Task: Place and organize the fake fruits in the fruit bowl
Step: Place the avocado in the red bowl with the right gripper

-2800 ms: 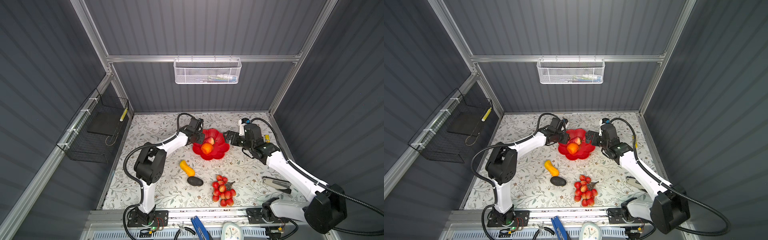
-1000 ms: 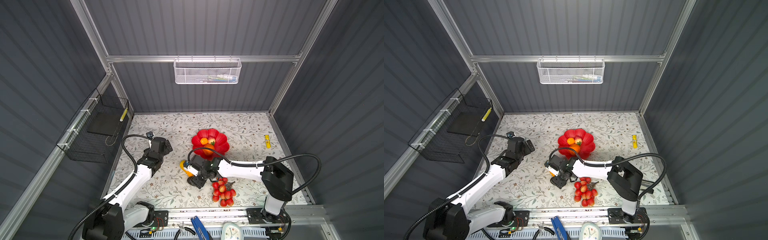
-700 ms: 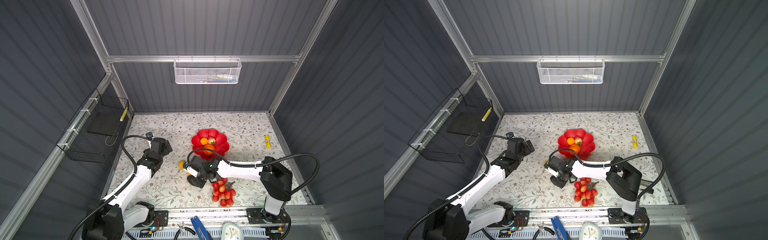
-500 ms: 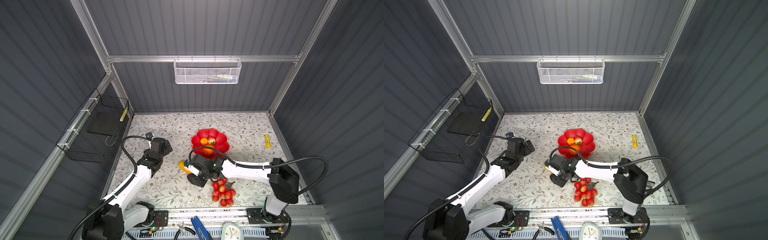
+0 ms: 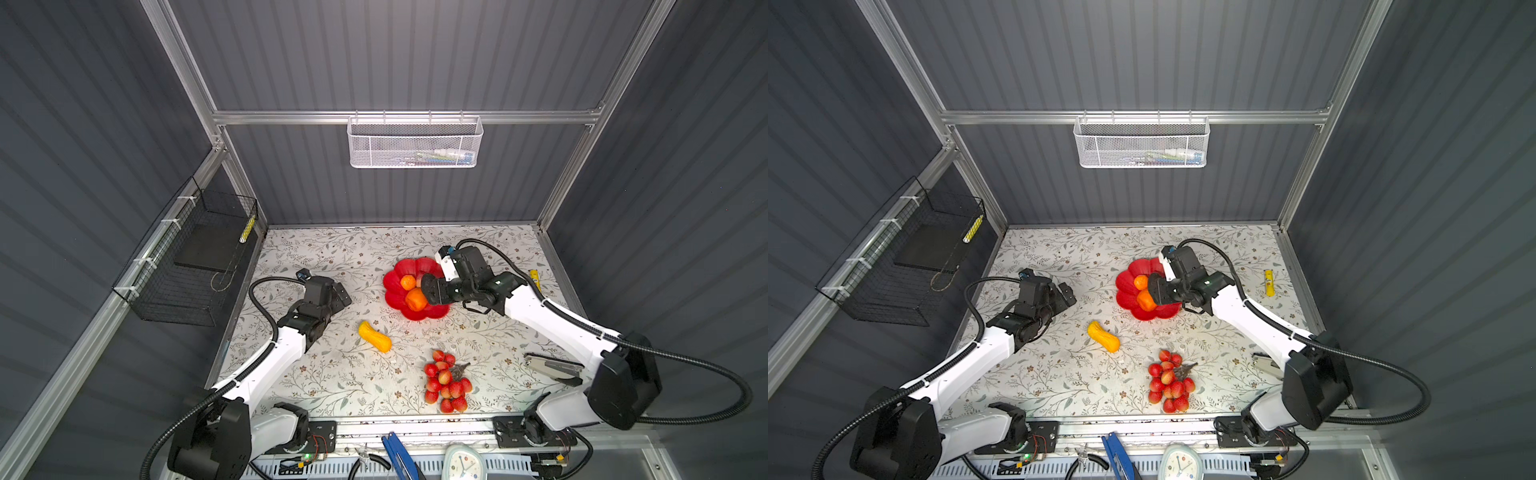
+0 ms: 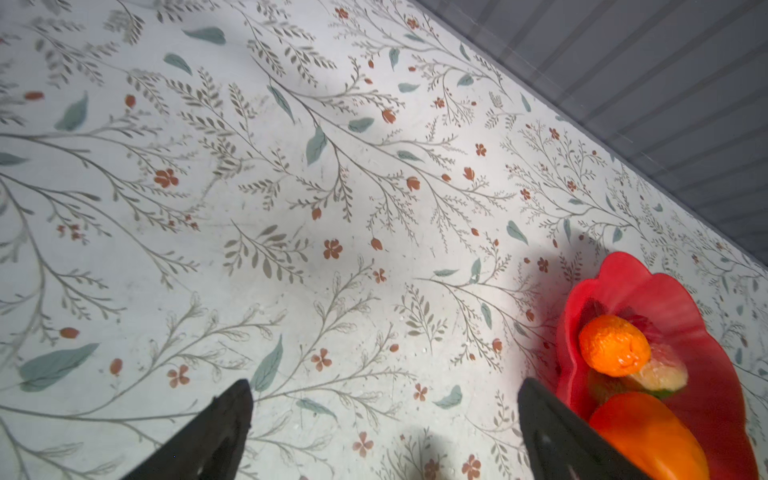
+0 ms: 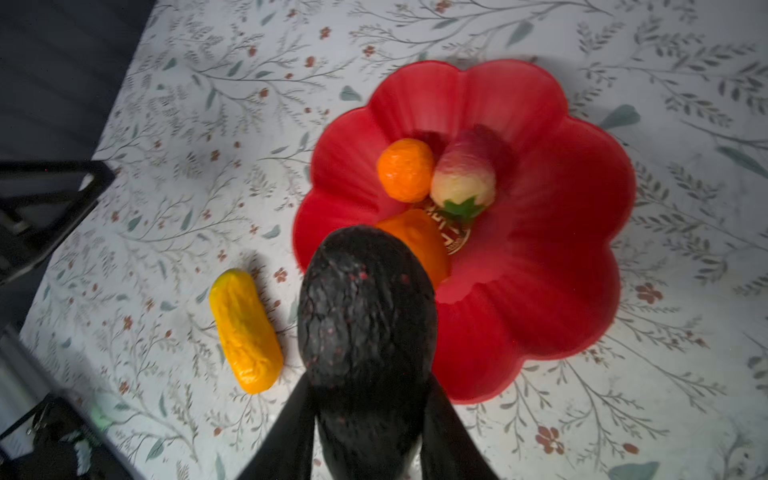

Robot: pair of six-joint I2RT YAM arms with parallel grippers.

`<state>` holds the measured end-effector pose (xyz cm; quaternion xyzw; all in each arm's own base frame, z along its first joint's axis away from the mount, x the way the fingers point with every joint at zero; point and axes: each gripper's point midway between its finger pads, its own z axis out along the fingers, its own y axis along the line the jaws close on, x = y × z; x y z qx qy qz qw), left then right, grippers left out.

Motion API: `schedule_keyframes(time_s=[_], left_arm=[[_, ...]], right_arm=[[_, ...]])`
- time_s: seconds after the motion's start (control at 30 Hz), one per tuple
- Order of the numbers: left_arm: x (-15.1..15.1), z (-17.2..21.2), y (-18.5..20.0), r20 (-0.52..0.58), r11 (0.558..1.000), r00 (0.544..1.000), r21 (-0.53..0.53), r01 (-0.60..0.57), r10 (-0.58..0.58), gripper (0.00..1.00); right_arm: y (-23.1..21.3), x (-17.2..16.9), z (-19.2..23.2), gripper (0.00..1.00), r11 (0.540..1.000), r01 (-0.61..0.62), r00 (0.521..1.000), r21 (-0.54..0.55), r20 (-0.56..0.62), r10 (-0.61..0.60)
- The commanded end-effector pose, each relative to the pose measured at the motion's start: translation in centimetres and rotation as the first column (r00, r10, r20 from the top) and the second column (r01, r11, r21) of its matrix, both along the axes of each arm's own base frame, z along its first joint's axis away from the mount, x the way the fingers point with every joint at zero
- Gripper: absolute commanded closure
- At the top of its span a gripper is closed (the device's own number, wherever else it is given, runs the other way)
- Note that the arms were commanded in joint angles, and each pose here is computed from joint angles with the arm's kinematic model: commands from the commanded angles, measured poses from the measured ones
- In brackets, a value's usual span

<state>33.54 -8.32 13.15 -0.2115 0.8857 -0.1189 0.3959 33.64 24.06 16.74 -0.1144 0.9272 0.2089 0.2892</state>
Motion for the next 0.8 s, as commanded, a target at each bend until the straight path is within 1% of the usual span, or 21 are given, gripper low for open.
schedule_keyframes(time_s=[0.0,0.2,0.3,0.37,0.47,0.57,0.7,0.77], left_arm=[[-1.5,-1.7,-1.6,-0.073,0.992,0.996,-0.124,0.033,-0.042,0.01],[-3.5,-4.3,-4.0,-0.156,0.961,0.982,-0.268,0.063,-0.108,0.03],[-4.2,-5.3,-4.9,-0.18,0.96,0.976,-0.272,0.072,-0.124,0.03],[-4.4,-5.6,-5.6,-0.186,0.959,0.973,-0.271,0.081,-0.135,0.03],[-4.3,-5.7,-7.0,-0.183,0.957,0.969,-0.269,0.111,-0.163,0.03],[-4.3,-6.2,-8.3,-0.196,0.956,0.961,-0.258,0.139,-0.193,0.03],[-4.4,-7.4,-9.3,-0.225,0.949,0.95,-0.277,0.15,-0.216,0.05],[-4.4,-7.7,-9.6,-0.233,0.947,0.946,-0.279,0.158,-0.226,0.07]], right_arm=[[-0.1,2.4,-1.2,0.75,0.996,0.078,0.997,0.035,-0.032,-0.077],[-1.5,5.0,-4.6,0.73,0.987,0.157,0.983,0.033,-0.102,-0.153],[-1.5,5.6,-6.1,0.71,0.986,0.165,0.978,0.04,-0.136,-0.158],[-1.3,5.8,-6.8,0.68,0.985,0.168,0.975,0.033,-0.15,-0.161],[-1.2,6.0,-7.6,0.58,0.984,0.178,0.971,0.03,-0.17,-0.171],[-1.3,6.2,-7.8,0.45,0.982,0.187,0.968,0.024,-0.172,-0.18],[-2.1,6.7,-6.3,0.29,0.977,0.212,0.969,0.024,-0.133,-0.207],[-2.8,6.9,-5.2,0.24,0.973,0.228,0.969,0.026,-0.099,-0.224]])
